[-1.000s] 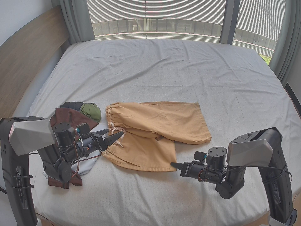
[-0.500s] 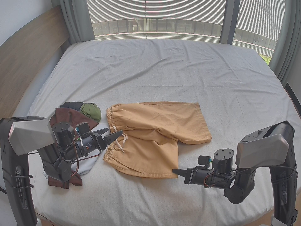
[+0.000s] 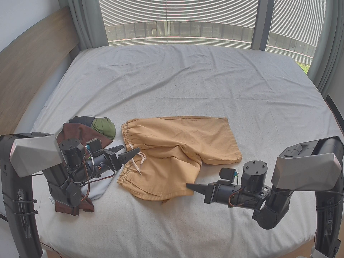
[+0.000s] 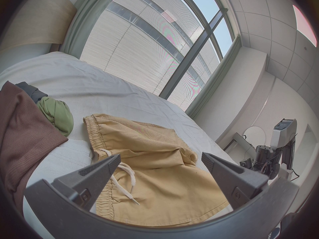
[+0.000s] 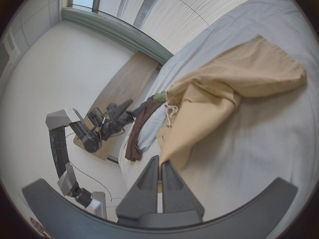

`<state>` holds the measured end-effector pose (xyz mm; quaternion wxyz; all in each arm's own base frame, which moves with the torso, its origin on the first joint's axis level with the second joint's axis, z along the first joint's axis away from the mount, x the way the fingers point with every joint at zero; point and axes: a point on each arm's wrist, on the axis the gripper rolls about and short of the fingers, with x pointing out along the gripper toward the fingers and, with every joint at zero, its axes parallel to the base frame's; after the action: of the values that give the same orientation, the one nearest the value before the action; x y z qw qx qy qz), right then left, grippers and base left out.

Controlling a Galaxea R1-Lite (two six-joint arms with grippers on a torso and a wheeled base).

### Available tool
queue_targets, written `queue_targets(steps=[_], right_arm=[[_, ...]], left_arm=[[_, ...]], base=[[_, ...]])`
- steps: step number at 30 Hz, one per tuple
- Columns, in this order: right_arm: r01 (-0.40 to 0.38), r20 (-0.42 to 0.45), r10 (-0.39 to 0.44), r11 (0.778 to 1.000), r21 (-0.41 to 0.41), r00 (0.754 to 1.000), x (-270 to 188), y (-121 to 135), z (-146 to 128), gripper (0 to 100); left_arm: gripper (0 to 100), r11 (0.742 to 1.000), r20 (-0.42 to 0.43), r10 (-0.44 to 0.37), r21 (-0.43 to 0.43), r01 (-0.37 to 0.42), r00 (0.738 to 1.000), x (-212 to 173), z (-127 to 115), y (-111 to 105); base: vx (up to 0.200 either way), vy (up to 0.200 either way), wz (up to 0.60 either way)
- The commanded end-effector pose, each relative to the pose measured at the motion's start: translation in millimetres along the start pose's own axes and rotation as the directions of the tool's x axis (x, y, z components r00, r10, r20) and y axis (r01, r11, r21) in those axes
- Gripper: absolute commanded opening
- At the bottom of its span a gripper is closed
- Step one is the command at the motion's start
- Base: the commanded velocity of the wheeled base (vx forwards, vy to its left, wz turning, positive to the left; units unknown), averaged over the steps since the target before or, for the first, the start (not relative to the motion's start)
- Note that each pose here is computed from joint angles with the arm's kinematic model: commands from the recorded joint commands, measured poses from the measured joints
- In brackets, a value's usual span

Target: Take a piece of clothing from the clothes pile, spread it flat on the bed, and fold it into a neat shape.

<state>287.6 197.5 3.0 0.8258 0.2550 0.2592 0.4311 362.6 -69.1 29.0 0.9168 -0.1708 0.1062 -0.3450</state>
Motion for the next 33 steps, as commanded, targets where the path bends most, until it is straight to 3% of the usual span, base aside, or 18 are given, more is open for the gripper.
queue_targets(steps=[1, 20, 33], right_arm=[[-0.056, 0.075, 0.058, 0.998, -0.027, 0.996, 17.3, 4.7, 21.2, 0], [-0.081, 0.128, 0.085, 0.996, -0.037, 0.988, 83.3, -13.7, 55.7, 0], [-0.127, 0.18, 0.133, 0.991, -0.045, 0.975, 106.6, 1.0, 91.0, 0]], left_arm=[[100, 1.0, -0.001, 0.001, -0.001, -0.001, 1.0, 0.2, -0.5, 0.3], [100, 1.0, 0.004, 0.0, 0.003, 0.0, 1.0, 1.1, 0.7, 1.2], [100, 1.0, 0.007, -0.002, 0.006, 0.002, 1.0, 1.3, 1.7, 0.3]], base=[[0.0, 0.0, 0.0], [0.0, 0.0, 0.0], [0.0, 0.0, 0.0]])
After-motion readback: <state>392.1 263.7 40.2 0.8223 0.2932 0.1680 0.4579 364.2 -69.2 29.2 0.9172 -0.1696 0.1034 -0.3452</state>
